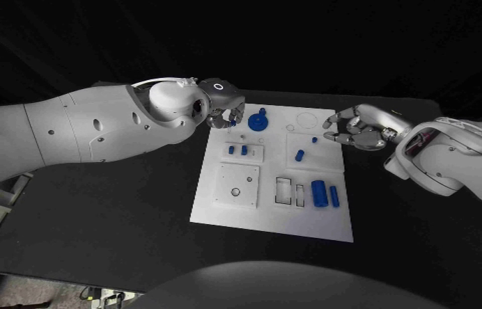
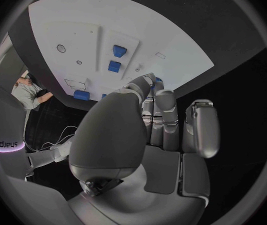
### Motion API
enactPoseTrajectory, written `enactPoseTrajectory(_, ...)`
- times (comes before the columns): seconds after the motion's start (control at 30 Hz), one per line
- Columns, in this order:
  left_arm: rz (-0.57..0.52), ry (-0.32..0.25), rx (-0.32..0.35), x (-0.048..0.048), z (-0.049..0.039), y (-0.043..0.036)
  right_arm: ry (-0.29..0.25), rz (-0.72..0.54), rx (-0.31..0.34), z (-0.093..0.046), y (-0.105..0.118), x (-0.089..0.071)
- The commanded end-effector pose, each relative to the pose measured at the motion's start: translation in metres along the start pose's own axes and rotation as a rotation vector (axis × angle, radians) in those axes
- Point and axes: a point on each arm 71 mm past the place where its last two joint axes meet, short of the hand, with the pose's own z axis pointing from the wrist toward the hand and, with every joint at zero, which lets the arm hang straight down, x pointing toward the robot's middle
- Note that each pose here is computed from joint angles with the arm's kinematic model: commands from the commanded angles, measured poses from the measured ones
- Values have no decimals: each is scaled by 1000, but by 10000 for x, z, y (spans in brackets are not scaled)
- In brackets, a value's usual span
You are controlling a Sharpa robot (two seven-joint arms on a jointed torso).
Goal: Assemble the parts on the task board
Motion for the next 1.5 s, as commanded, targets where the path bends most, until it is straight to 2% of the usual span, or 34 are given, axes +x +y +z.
enactPoseTrajectory(0.03,-23,2,11,40,26,-39,17,-3,-1,2,1,18)
enactPoseTrajectory(0.3,-36,11,23,117,80,-104,16,-3,-5,9,13,24)
enactPoseTrajectory(0.6,-42,14,22,166,116,-142,18,-3,-6,20,9,30)
enactPoseTrajectory(0.9,-44,16,35,186,167,-210,21,-2,-5,19,4,46)
enactPoseTrajectory(1.2,-47,23,38,208,177,-230,24,-1,-5,20,-1,60)
enactPoseTrajectory(1.5,-40,62,41,230,211,-262,27,1,-4,15,-6,71)
